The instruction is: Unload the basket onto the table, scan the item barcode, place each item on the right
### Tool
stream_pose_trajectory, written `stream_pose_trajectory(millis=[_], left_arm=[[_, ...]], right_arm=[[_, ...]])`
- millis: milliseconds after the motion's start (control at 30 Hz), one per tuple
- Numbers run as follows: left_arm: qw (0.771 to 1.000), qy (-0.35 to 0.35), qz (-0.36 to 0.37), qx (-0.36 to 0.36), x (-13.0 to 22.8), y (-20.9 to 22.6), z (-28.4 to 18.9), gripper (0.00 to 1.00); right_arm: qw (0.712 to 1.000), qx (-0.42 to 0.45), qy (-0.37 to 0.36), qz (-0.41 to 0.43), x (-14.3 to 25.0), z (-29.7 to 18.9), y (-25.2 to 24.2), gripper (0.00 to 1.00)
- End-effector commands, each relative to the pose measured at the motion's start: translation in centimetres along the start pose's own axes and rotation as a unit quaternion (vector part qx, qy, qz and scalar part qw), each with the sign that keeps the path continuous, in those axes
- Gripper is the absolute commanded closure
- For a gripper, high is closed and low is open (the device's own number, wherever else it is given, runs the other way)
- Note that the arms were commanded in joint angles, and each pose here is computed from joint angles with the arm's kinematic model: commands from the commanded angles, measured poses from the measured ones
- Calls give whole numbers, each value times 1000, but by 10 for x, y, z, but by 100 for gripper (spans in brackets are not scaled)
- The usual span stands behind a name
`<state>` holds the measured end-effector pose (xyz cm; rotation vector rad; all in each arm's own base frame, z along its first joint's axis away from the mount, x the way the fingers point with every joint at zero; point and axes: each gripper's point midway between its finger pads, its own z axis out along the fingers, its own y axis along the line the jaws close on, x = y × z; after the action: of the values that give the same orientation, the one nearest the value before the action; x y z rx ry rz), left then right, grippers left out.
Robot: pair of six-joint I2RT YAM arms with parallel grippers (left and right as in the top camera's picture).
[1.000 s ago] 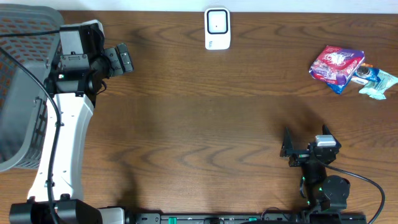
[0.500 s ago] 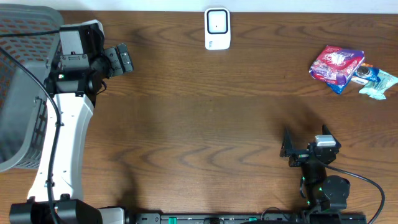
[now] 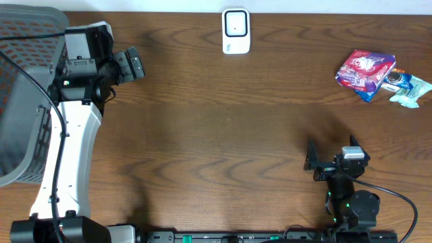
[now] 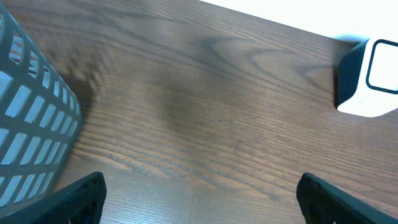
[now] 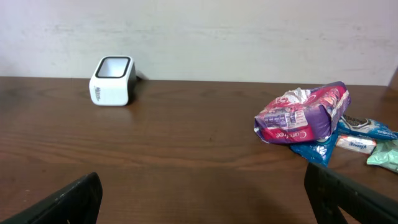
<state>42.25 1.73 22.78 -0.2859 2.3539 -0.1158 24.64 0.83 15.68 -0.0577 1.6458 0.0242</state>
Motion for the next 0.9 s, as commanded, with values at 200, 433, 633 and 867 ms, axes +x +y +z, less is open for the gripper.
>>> stream_pose_trajectory(millis=[200,433,633,867], left_arm=[[1000,5,1,-6,3,3,3,2],[1000,5,1,-6,3,3,3,2],[1000,5,1,-6,3,3,3,2],[1000,12,0,-8,6,4,3,2]], right_arm=[[1000,-4,-2,-8,-1,0,2,1],[1000,-4,-2,-8,-1,0,2,1],[1000,-4,-2,-8,-1,0,2,1],[1000,-4,-2,-8,-1,0,2,1]])
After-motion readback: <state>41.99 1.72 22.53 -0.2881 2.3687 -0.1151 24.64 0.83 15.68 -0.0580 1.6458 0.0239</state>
